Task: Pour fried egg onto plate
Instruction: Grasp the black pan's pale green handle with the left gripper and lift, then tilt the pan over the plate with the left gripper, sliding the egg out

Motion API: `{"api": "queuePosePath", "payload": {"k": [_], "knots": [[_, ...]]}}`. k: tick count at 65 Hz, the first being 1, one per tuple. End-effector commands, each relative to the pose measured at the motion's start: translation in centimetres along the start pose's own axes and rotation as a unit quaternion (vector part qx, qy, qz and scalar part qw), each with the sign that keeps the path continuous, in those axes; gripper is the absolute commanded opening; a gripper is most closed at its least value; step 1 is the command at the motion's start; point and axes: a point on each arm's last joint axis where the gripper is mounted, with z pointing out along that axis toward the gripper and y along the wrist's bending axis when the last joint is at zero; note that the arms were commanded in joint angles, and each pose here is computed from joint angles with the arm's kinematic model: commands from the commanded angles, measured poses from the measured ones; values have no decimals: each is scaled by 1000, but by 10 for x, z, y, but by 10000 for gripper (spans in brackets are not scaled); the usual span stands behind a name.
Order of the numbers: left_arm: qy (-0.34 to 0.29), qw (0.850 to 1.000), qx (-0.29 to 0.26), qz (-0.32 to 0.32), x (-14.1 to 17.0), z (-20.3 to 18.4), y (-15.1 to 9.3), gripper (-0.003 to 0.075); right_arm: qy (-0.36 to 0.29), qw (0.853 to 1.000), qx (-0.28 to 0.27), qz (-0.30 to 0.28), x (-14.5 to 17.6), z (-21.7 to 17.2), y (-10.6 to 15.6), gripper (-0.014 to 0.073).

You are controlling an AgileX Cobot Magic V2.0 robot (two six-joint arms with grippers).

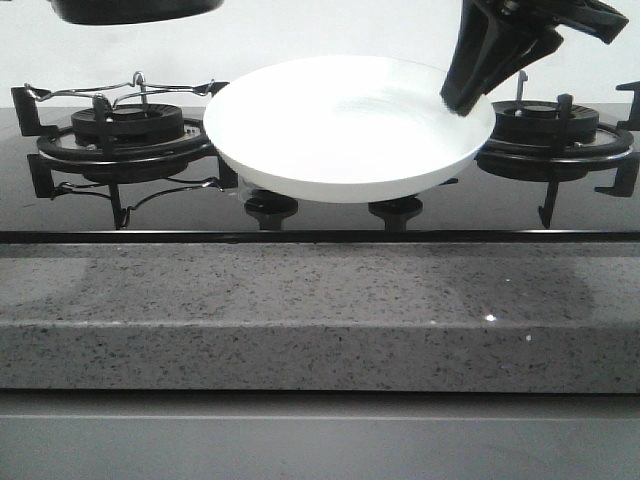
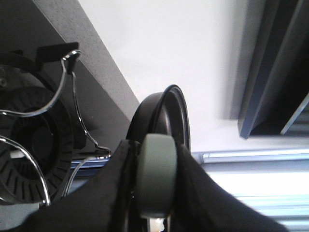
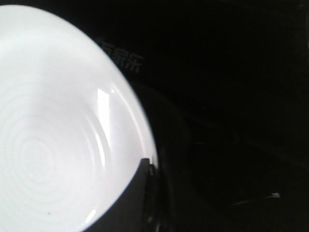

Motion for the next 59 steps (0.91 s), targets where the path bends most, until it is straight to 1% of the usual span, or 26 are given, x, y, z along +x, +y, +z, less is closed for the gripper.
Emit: {"api": "queuePosePath", "payload": {"k": [1, 12, 15, 22, 30, 35, 45, 52, 59], "knots": [[22, 994, 81, 62, 19, -5, -62, -19, -55, 998, -14, -6, -9, -25, 10, -41], [37, 987, 77, 134, 43, 1, -92, -19, -55, 998, -14, -6, -9, -25, 10, -41], [41, 985, 67, 154, 50, 3, -99, -19, -55, 998, -14, -6, -9, -25, 10, -41], [48, 976, 37, 211, 67, 5, -113, -19, -55, 998, -14, -6, -9, -25, 10, -41], [53, 961, -1, 270, 85, 8, -127, -19, -55, 998, -14, -6, -9, -25, 10, -41], [45, 951, -15, 305, 98, 10, -138, -19, -55, 998, -14, -6, -9, -25, 10, -41], [33, 925, -14, 379, 120, 11, -160, -19, -55, 998, -14, -6, -9, -25, 10, -41], [23, 900, -25, 434, 135, 11, -173, -20, -55, 998, -14, -6, -9, -25, 10, -41], [17, 870, -40, 491, 150, 11, -183, -19, -55, 998, -14, -6, -9, -25, 10, -41]]}}
